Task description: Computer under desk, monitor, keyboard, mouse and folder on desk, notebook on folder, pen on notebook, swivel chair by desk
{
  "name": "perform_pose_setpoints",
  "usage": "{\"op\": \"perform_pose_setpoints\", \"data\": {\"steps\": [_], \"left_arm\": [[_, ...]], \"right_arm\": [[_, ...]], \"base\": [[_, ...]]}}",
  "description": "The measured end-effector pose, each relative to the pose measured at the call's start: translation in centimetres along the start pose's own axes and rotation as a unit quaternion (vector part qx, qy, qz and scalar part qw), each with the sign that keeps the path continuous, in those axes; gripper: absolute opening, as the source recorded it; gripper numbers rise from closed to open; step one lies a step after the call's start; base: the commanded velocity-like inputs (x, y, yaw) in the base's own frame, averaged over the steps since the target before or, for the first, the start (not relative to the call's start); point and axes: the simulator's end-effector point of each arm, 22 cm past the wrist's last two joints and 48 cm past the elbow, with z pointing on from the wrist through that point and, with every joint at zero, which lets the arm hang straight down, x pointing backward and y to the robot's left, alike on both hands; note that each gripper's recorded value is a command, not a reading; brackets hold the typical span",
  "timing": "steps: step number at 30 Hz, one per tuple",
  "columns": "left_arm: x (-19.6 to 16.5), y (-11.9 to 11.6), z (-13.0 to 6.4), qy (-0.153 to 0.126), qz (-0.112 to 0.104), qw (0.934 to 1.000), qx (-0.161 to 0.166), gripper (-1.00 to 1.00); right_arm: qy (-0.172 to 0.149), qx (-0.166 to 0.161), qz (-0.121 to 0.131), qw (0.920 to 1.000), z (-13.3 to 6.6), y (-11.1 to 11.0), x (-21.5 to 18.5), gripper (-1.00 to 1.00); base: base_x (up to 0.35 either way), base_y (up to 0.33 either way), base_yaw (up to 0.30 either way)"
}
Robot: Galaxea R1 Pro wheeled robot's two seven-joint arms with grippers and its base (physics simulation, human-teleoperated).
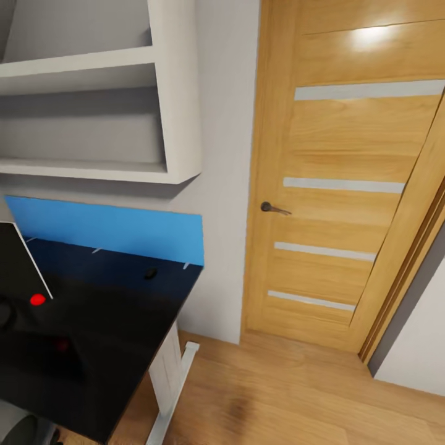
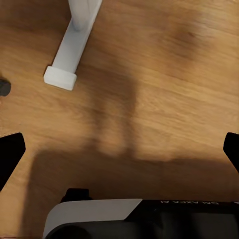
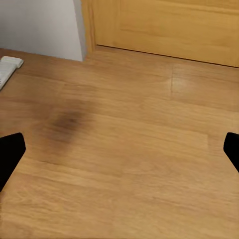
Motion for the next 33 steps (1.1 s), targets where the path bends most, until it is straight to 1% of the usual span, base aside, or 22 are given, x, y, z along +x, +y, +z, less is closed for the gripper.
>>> {"op": "perform_pose_setpoints", "data": {"steps": [20, 29, 33], "left_arm": [[0.56, 0.05, -0.08, 0.007, -0.001, 1.0, -0.001, 1.0], [0.64, 0.13, -0.09, 0.008, -0.001, 1.0, -0.002, 1.0], [0.62, 0.7, -0.09, 0.008, 0.0, 0.9999, -0.006, 1.0]], "right_arm": [[0.007, 0.0, 0.0, 1.0, -0.16, 0.04, 0.52, 1.0], [0.004, -0.001, -0.001, 1.0, -0.11, -0.01, 0.34, 1.0], [0.001, -0.001, 0.0, 1.0, -0.1, 0.05, 0.21, 1.0]], "base": [[0.0, -0.115, 0.231], [0.0, -0.088, 0.031], [0.0, -0.01, 0.125]]}}
